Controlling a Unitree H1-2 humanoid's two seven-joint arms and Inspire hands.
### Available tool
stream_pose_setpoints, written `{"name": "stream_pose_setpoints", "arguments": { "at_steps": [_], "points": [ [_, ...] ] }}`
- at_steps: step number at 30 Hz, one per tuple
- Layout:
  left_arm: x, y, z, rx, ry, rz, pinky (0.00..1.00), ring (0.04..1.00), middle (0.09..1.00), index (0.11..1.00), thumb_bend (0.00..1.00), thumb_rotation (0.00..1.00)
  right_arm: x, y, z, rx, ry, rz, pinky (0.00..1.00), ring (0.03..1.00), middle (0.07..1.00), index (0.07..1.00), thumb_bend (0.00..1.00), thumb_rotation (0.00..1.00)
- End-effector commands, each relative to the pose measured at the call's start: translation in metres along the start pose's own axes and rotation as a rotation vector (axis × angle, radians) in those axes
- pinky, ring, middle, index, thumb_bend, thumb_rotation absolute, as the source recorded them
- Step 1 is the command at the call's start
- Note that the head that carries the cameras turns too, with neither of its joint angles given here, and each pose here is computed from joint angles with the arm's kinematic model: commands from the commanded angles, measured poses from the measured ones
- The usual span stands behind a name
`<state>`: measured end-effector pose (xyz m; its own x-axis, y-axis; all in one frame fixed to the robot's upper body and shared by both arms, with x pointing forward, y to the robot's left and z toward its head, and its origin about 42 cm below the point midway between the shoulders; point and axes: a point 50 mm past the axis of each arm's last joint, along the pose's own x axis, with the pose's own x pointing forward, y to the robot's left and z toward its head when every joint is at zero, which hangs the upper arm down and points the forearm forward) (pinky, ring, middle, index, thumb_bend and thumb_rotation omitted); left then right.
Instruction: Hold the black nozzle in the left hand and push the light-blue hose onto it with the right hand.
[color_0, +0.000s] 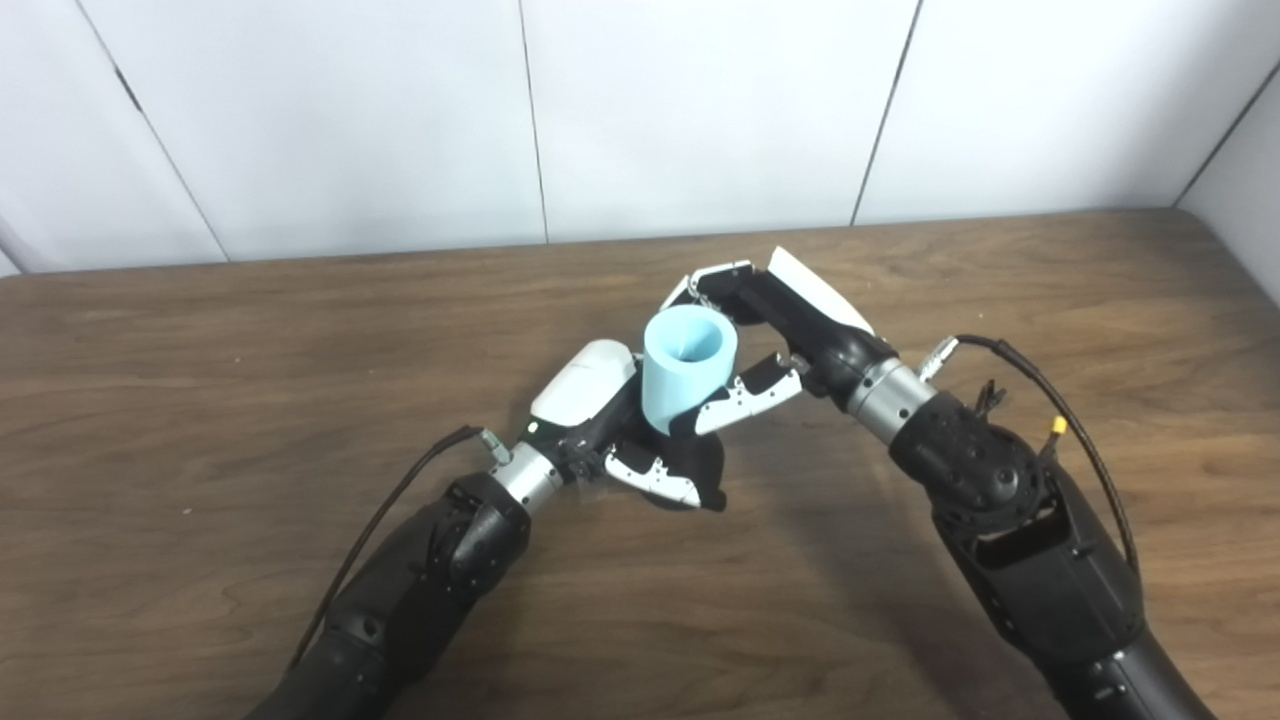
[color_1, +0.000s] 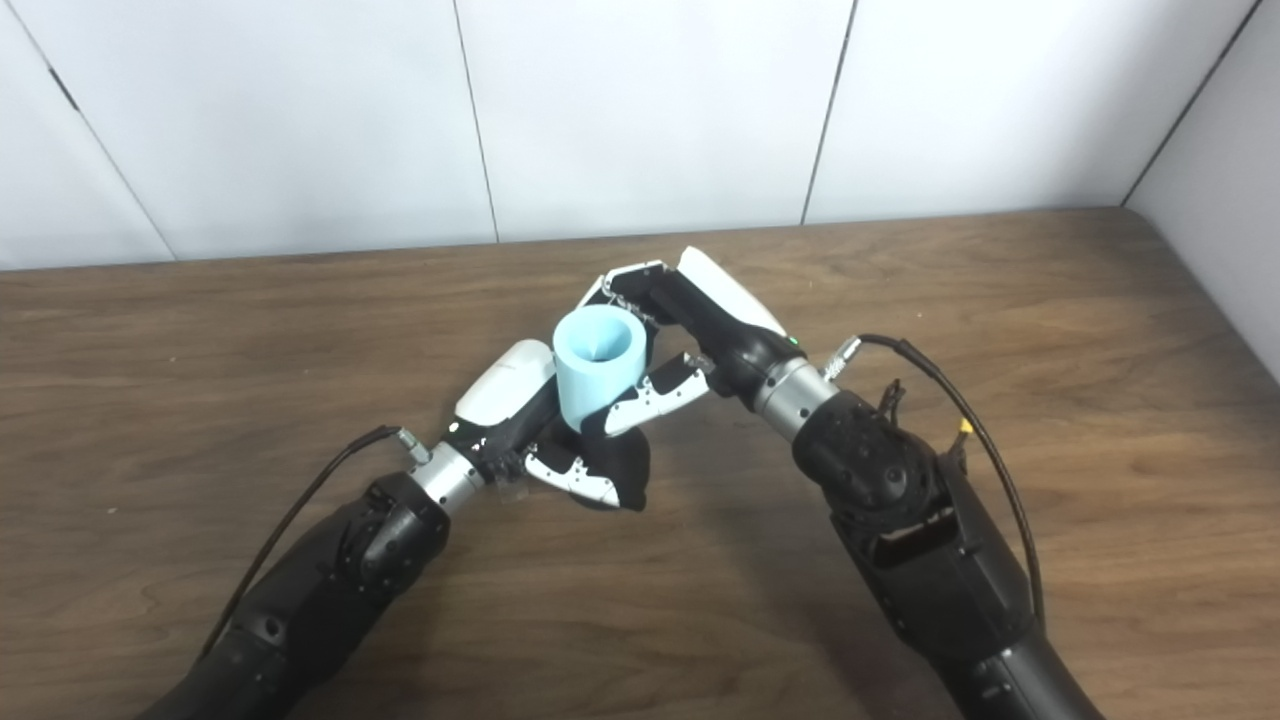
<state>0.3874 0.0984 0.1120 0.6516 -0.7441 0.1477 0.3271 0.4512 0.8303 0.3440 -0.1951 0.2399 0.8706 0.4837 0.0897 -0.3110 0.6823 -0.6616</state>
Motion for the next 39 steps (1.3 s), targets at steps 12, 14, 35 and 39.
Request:
{"name": "stream_pose_setpoints", "arguments": {
  "at_steps": [12, 14, 35, 39],
  "points": [
    [-0.081, -0.106, -0.01, -0.12, 0.23, -0.264, 0.34, 0.434, 0.448, 0.498, 0.51, 0.0, -0.022, 0.062, -0.036, -0.043, 0.092, 0.284, 0.36, 0.401, 0.49, 0.507, 0.52, 0.0],
    [-0.081, -0.106, -0.01, -0.123, 0.229, -0.262, 0.34, 0.434, 0.451, 0.498, 0.51, 0.0, -0.021, 0.063, -0.035, -0.058, 0.093, 0.3, 0.37, 0.404, 0.492, 0.504, 0.52, 0.0],
    [-0.078, -0.108, -0.012, -0.122, 0.232, -0.263, 0.33, 0.424, 0.441, 0.502, 0.5, 0.0, -0.018, 0.034, -0.028, -0.104, 0.117, 0.28, 0.41, 0.419, 0.532, 0.672, 0.52, 0.0],
    [-0.076, -0.108, -0.013, -0.119, 0.23, -0.264, 0.31, 0.416, 0.434, 0.502, 0.5, 0.0, -0.009, 0.002, -0.006, -0.141, 0.047, 0.148, 0.72, 0.873, 0.939, 0.964, 0.89, 0.22]
  ]
}}
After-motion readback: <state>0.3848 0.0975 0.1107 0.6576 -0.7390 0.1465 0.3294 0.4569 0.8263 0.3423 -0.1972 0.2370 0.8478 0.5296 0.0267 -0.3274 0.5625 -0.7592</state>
